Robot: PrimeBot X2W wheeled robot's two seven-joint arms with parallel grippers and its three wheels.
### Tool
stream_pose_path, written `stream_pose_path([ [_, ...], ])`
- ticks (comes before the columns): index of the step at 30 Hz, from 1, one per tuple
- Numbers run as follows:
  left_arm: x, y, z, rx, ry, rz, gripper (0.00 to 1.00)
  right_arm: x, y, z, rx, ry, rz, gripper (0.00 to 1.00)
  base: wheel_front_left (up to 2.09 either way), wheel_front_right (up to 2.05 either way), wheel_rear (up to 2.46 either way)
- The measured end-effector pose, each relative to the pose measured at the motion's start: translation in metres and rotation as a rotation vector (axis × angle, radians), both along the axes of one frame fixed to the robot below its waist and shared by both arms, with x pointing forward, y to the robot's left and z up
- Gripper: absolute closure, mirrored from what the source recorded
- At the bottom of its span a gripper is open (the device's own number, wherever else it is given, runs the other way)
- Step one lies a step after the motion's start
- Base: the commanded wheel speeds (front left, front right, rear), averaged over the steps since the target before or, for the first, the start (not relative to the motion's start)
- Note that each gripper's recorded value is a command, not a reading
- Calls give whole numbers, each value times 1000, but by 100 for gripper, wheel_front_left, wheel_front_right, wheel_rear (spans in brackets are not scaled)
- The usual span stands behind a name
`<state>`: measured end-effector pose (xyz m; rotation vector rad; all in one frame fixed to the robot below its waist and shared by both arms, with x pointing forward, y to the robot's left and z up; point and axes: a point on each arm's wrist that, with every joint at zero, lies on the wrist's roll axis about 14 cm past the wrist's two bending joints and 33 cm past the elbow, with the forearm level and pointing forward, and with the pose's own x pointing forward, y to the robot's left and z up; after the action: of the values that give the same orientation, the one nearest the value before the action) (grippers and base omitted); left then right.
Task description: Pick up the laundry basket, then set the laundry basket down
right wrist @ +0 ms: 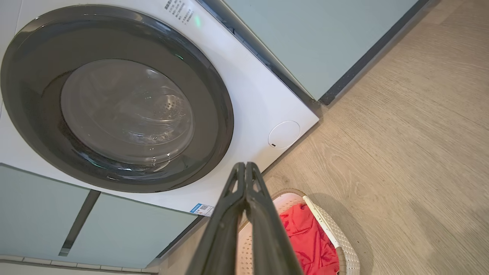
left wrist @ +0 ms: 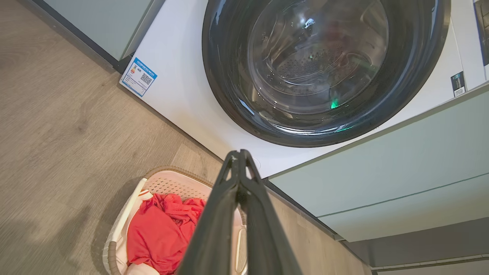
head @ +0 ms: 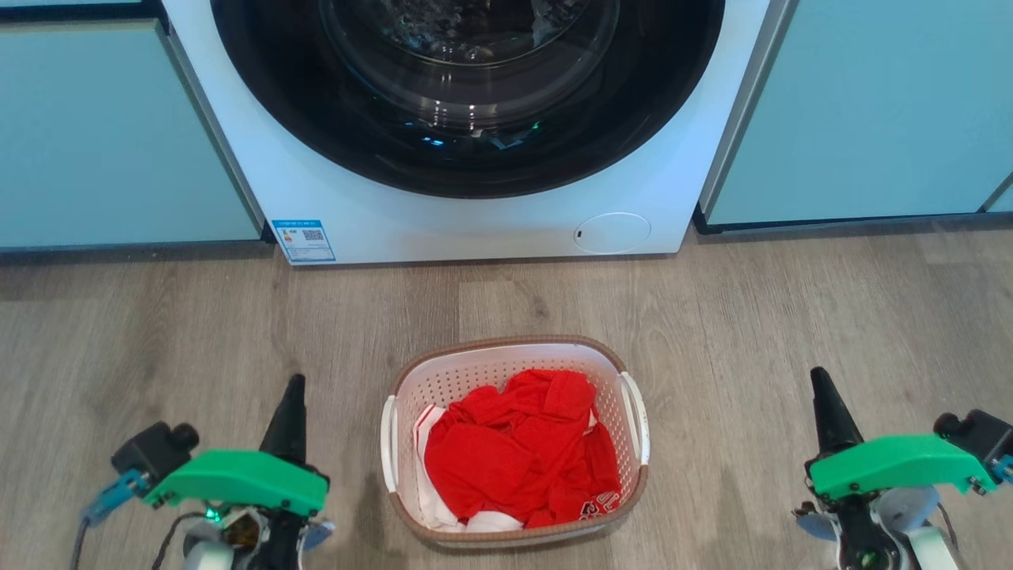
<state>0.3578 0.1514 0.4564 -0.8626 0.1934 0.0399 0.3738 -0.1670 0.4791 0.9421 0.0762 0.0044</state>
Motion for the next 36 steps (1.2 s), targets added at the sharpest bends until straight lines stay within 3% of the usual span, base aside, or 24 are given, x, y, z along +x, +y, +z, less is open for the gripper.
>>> stream_pose_path([
  [36, 8, 20, 6, -416, -1, 74, 100, -1, -22, -6, 373, 48, -71, 100, 0, 0, 0],
])
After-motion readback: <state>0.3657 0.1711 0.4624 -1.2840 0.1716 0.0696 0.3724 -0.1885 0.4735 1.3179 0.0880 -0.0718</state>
